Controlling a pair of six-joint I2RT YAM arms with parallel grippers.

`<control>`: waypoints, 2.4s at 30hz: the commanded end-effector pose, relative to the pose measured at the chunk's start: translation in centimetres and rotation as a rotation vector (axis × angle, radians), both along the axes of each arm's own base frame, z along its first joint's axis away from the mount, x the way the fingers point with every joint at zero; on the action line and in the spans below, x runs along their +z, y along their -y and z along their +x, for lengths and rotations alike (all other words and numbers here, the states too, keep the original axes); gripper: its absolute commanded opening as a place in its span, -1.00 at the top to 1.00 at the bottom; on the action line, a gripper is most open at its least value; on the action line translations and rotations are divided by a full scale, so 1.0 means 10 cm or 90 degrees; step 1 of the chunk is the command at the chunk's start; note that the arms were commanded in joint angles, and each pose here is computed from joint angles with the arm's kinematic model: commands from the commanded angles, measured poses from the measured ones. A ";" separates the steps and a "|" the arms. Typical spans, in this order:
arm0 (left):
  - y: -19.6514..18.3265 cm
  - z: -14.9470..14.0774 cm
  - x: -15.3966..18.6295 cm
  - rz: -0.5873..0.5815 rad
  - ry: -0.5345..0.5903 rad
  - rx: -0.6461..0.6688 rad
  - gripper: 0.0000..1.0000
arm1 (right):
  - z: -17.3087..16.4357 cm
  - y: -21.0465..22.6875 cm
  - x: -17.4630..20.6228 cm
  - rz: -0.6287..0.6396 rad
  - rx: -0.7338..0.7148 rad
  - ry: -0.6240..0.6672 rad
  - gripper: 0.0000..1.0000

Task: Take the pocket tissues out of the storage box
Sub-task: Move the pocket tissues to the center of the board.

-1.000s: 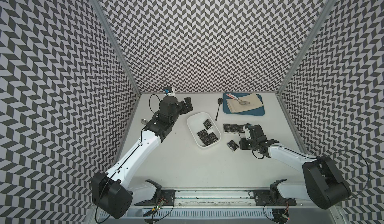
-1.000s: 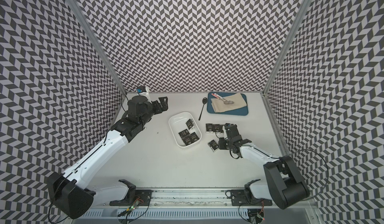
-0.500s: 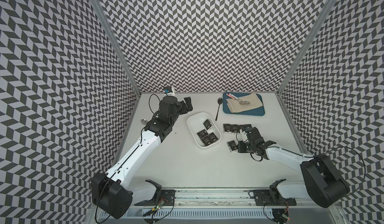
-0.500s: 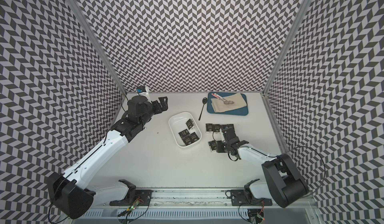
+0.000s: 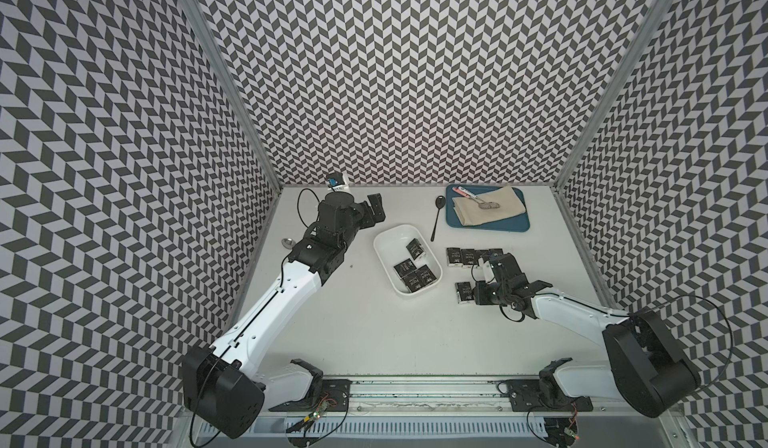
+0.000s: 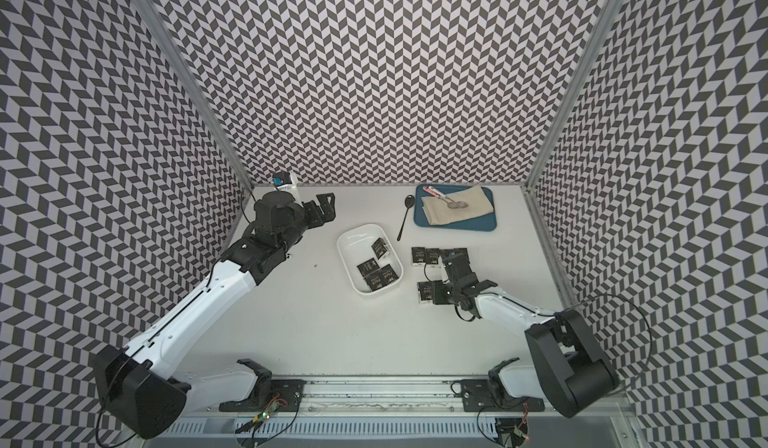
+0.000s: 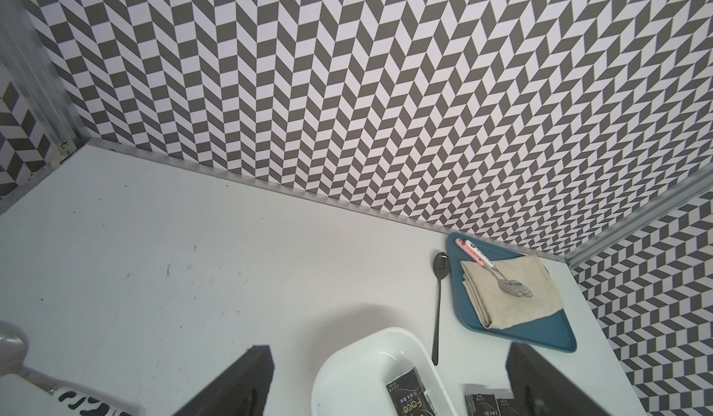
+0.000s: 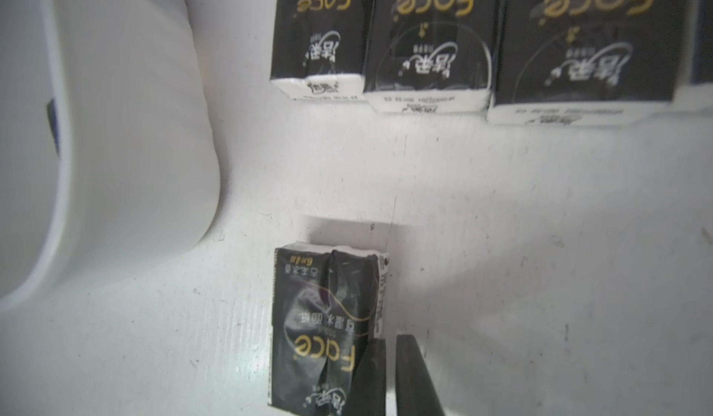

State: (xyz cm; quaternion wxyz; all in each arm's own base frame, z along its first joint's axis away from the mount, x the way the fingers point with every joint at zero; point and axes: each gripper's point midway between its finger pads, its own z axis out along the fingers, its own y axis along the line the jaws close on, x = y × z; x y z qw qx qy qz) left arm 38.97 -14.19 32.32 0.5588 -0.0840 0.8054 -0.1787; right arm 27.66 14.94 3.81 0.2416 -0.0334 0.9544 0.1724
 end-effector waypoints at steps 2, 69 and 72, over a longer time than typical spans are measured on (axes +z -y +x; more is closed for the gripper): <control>-0.01 -0.02 0.25 -0.011 0.037 0.003 -0.99 | 0.21 -0.07 0.36 0.019 -0.010 0.066 0.59; -0.01 -0.02 0.21 0.006 0.039 0.007 -0.99 | 0.50 -0.17 -0.28 0.031 -0.059 0.009 0.51; 0.00 -0.02 0.21 0.007 0.040 0.007 -0.99 | 0.50 -0.18 -0.28 0.031 -0.059 0.008 0.50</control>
